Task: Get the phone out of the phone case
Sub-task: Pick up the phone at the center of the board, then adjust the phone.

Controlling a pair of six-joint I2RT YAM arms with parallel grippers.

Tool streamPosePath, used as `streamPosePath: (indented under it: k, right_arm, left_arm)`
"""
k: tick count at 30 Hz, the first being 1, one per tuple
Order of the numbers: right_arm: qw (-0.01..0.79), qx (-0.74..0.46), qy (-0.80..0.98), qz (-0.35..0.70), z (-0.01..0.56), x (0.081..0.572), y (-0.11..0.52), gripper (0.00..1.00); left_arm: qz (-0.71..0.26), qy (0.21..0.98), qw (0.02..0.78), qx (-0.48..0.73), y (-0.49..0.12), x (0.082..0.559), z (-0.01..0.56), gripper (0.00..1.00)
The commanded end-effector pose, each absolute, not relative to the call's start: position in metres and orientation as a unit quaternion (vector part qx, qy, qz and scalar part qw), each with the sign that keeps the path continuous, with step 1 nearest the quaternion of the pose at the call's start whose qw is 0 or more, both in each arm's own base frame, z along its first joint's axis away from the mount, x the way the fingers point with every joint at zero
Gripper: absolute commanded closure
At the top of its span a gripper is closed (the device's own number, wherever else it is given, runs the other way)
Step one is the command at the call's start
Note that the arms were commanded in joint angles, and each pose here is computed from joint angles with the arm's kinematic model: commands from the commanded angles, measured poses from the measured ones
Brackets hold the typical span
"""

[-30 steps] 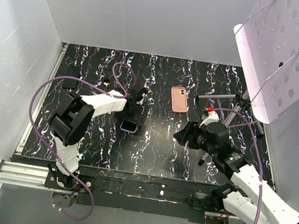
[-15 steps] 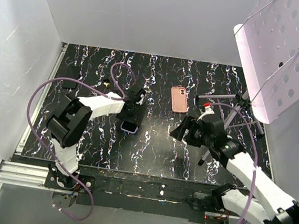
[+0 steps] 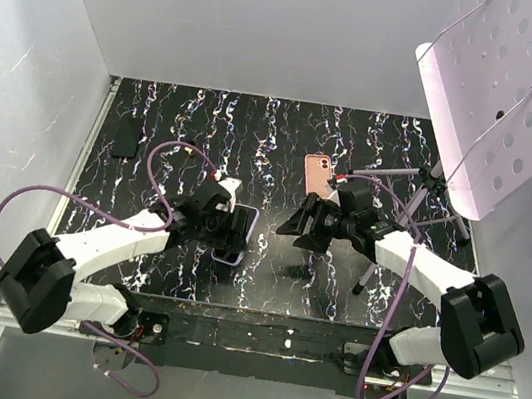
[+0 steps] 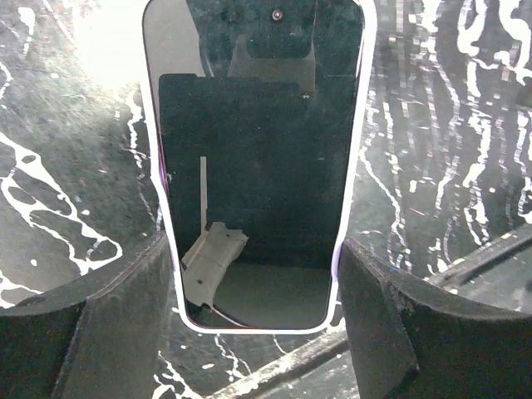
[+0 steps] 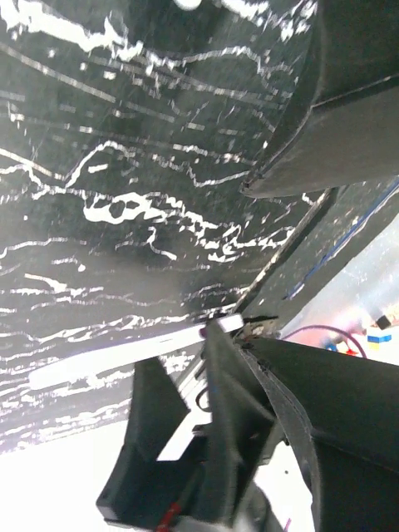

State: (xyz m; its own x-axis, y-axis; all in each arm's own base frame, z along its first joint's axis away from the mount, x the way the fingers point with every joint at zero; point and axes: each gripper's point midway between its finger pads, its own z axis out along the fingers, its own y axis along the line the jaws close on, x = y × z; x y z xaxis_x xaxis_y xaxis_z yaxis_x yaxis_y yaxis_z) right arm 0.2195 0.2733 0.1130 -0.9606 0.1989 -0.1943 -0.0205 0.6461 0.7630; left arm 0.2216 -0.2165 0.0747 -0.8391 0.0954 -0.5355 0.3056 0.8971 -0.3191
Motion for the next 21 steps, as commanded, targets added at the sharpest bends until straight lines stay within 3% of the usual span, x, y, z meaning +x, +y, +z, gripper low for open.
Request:
streamPosePath:
  k: [1,6,12,17,21]
  right_arm:
    - [0.148,0.035,0.856,0.493,0.157,0.230,0.311,0.26]
    - [0.175,0.040,0.836,0.519,0.168,0.232,0.332,0.28]
    - [0.166,0.057,0.852,0.494,0.144,0.237,0.345,0.42]
    - [0.162,0.051,0.852,0.496,0.138,0.238,0.352,0.44]
    - [0.146,0.036,0.849,0.506,0.133,0.227,0.362,0.52]
  left_arm:
    - [-0.234,0.909,0.332,0.092,-0.231,0.221,0.108,1.00]
    - [-0.239,0.906,0.333,0.102,-0.234,0.213,0.108,1.00]
    - [-0.265,0.897,0.337,0.105,-0.244,0.206,0.123,1.00]
    - [-0.285,0.892,0.334,0.109,-0.254,0.199,0.132,1.00]
    - [-0.296,0.890,0.325,0.119,-0.267,0.194,0.137,1.00]
